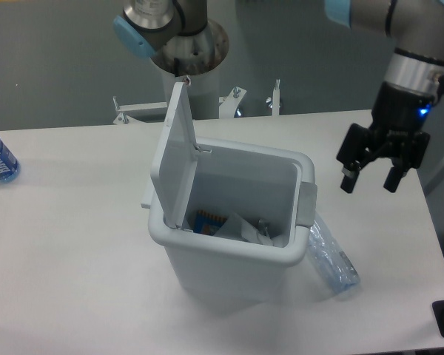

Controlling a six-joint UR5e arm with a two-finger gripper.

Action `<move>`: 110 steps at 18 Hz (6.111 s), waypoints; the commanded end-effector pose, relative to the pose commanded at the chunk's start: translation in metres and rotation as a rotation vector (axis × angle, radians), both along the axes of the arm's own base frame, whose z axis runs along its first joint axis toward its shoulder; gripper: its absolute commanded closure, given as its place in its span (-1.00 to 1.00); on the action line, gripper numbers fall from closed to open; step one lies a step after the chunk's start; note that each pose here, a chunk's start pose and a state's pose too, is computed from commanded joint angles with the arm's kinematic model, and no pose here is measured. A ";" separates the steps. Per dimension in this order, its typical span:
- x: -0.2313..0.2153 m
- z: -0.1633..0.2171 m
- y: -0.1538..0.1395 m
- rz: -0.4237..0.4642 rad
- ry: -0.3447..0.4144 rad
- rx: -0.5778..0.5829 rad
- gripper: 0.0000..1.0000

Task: Place the trash in the trash can
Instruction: 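Lower the open gripper onto the clear plastic bottle beside the can, then close the gripper around the clear plastic bottle, then lift the bottle and carry it over the trash can opening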

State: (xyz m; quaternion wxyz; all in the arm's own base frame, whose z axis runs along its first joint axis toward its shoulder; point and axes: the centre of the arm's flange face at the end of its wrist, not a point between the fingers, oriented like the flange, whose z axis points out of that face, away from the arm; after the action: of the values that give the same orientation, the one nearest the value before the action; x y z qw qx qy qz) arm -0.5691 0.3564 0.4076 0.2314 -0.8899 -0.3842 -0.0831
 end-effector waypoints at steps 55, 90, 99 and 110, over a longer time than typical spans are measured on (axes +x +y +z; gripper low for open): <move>-0.002 -0.204 0.086 0.040 -0.119 -0.345 0.13; 0.011 0.084 -0.007 0.127 -0.012 0.134 0.11; 0.051 0.152 -0.006 0.076 0.002 0.336 0.11; 0.093 0.202 0.005 -0.011 -0.019 0.533 0.11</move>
State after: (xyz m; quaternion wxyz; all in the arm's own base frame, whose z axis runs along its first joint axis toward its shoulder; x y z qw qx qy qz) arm -0.4759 0.3610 0.6095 0.4537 -0.7988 -0.3458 -0.1910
